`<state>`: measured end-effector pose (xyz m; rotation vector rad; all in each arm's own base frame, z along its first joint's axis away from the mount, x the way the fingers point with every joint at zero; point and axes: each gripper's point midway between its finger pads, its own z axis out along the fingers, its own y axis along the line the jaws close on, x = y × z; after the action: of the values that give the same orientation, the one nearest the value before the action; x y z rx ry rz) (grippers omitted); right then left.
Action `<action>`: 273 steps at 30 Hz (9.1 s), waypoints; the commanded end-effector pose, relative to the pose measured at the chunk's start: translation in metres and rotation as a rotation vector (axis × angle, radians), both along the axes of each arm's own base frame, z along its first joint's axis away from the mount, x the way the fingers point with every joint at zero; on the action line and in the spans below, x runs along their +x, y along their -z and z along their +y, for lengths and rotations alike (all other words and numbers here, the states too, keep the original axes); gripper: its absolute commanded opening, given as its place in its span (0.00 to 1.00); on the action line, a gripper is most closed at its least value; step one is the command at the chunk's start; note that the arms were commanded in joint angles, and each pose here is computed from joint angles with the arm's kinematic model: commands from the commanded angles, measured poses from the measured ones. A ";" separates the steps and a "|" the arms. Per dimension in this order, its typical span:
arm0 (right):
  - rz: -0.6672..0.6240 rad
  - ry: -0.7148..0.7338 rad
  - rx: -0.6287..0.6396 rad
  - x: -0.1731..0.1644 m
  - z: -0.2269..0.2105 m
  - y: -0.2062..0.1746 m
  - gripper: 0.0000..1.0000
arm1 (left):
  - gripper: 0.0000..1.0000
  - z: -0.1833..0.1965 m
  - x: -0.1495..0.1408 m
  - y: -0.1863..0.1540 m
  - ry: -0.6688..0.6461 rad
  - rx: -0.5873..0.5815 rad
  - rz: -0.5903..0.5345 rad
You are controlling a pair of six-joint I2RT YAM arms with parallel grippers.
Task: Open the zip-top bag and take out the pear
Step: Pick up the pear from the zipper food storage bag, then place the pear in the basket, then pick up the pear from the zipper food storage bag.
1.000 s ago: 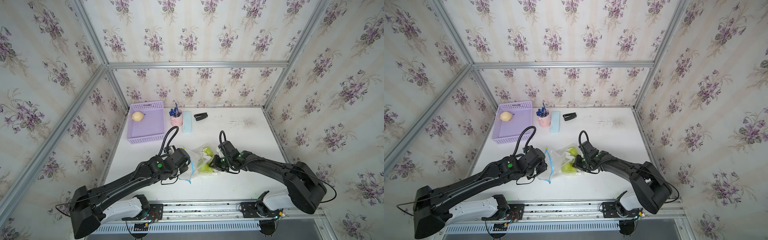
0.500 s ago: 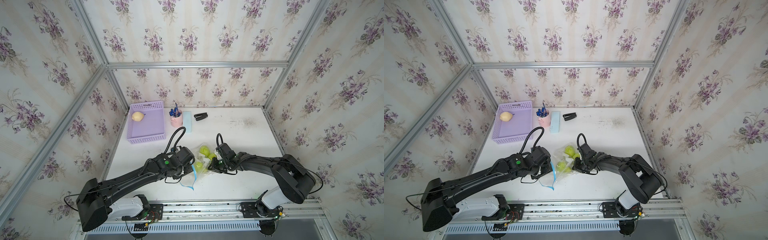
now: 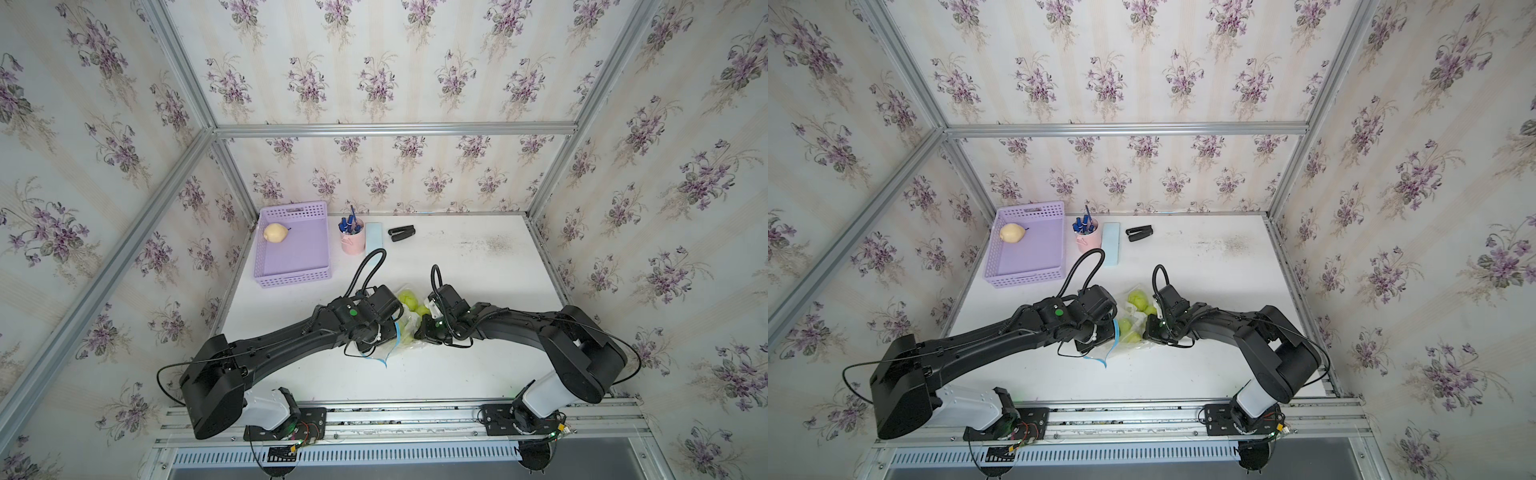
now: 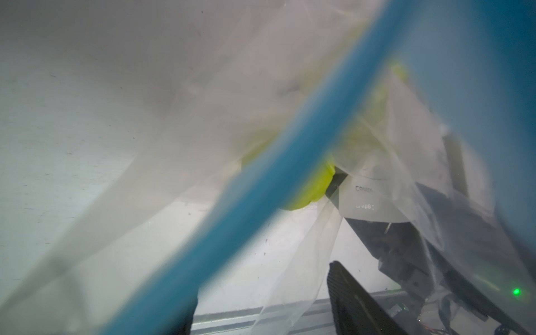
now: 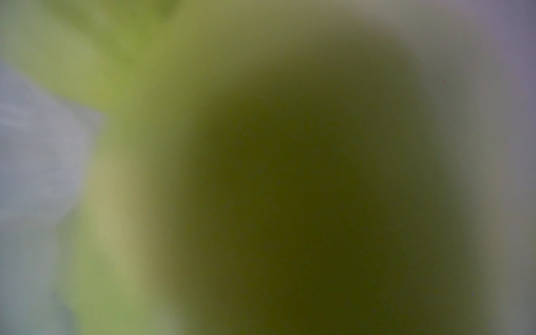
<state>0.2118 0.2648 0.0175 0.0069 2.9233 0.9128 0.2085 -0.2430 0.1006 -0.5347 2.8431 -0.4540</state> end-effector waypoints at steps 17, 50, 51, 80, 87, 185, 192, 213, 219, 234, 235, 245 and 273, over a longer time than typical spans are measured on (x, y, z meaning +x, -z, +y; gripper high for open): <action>-0.016 -0.104 0.048 0.000 0.014 -0.003 0.07 | 0.83 -0.027 0.021 0.055 0.106 0.063 0.075; -0.023 0.077 -0.047 0.028 -0.002 -0.008 0.07 | 0.49 0.057 -0.017 -0.119 0.199 -0.263 0.005; -0.024 0.078 -0.045 0.029 -0.001 -0.010 0.07 | 0.49 0.061 -0.020 -0.123 0.202 -0.269 0.008; -0.185 0.013 0.115 0.061 0.030 -0.130 0.35 | 0.68 0.310 0.285 -0.097 -0.409 -0.034 -0.185; -0.189 -0.010 0.117 0.064 0.030 -0.135 0.36 | 1.00 0.308 0.299 -0.102 -0.433 -0.090 -0.144; 0.049 -0.090 0.127 0.061 0.036 -0.011 0.00 | 0.70 0.027 0.009 0.014 -0.169 -0.199 0.028; 0.078 -0.125 0.134 0.045 0.049 0.002 0.00 | 0.70 0.022 0.006 0.033 -0.149 -0.148 0.056; 0.133 -0.199 0.197 0.015 0.060 0.002 0.00 | 0.81 -0.035 0.034 0.020 0.034 -0.120 -0.058; 0.134 -0.197 0.207 0.011 0.061 0.001 0.00 | 0.86 -0.038 0.037 0.019 0.038 -0.095 -0.092; 0.119 -0.194 0.207 0.015 0.063 -0.003 0.00 | 0.58 -0.019 0.016 0.046 0.110 0.080 0.029; 0.116 -0.195 0.208 0.016 0.063 -0.005 0.00 | 0.50 -0.020 0.017 0.045 0.116 0.087 0.029; 0.049 -0.038 0.223 0.053 0.024 -0.033 0.16 | 0.36 -0.006 0.020 -0.008 0.111 0.014 -0.063; -0.170 -0.086 0.344 0.067 0.007 -0.106 0.42 | 0.43 0.066 -0.006 -0.083 -0.089 -0.380 -0.116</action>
<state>0.2759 0.2520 0.1005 -0.0399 2.7069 1.1998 0.2022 -0.1723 0.1874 -0.7006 2.5960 -0.9438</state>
